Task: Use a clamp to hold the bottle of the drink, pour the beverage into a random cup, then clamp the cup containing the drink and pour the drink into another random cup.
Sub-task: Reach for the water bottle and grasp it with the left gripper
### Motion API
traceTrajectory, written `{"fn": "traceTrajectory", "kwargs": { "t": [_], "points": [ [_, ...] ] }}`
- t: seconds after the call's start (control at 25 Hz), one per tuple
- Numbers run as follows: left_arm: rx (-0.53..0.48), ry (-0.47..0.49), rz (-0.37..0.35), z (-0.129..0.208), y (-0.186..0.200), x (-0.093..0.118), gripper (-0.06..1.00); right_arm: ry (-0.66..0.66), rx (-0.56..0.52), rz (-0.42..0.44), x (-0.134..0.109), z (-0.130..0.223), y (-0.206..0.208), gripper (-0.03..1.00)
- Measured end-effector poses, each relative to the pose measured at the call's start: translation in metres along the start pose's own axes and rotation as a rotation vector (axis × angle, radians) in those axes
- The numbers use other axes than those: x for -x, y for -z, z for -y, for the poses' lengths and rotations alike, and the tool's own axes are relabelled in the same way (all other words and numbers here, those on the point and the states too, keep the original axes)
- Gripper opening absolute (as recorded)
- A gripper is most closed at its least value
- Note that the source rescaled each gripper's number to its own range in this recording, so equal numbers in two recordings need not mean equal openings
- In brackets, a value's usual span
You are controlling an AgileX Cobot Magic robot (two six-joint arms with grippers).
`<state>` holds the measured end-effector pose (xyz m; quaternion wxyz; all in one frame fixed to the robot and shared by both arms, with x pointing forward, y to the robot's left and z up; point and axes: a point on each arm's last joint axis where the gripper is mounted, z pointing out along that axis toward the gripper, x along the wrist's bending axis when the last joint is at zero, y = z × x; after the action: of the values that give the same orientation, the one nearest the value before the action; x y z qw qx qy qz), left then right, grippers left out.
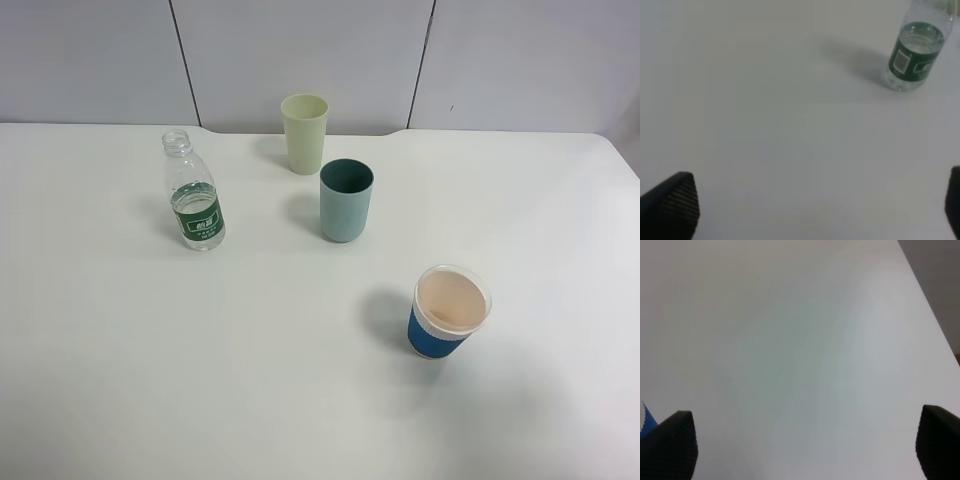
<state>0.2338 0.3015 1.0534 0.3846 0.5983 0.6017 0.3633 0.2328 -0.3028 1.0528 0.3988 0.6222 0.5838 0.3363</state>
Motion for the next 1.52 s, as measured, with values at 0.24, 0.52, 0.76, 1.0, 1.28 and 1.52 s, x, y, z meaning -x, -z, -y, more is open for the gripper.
{"fn": "traceTrajectory", "kwargs": {
  "t": [0.24,0.52,0.76,1.0,1.28,1.52],
  "points": [
    [0.206,0.05,0.026,-0.025,0.009,0.002,1.0,0.0,0.0,0.0,0.0,0.0,0.0,0.79],
    [0.228,0.054,0.066,-0.051,-0.012,0.006,1.0,0.0,0.0,0.0,0.0,0.0,0.0,0.79],
    [0.037,-0.045,0.06,-0.06,-0.051,0.007,1.0,0.0,0.0,0.0,0.0,0.0,0.0,0.79],
    [-0.161,-0.105,0.073,-0.06,-0.091,0.008,1.0,0.0,0.0,0.0,0.0,0.0,0.0,0.79],
    [-0.347,-0.105,0.076,-0.053,-0.128,0.008,1.0,0.0,0.0,0.0,0.0,0.0,0.0,0.79],
    [-0.428,-0.099,0.071,-0.035,-0.153,0.007,1.0,0.0,0.0,0.0,0.0,0.0,0.0,0.79]
  ]
}}
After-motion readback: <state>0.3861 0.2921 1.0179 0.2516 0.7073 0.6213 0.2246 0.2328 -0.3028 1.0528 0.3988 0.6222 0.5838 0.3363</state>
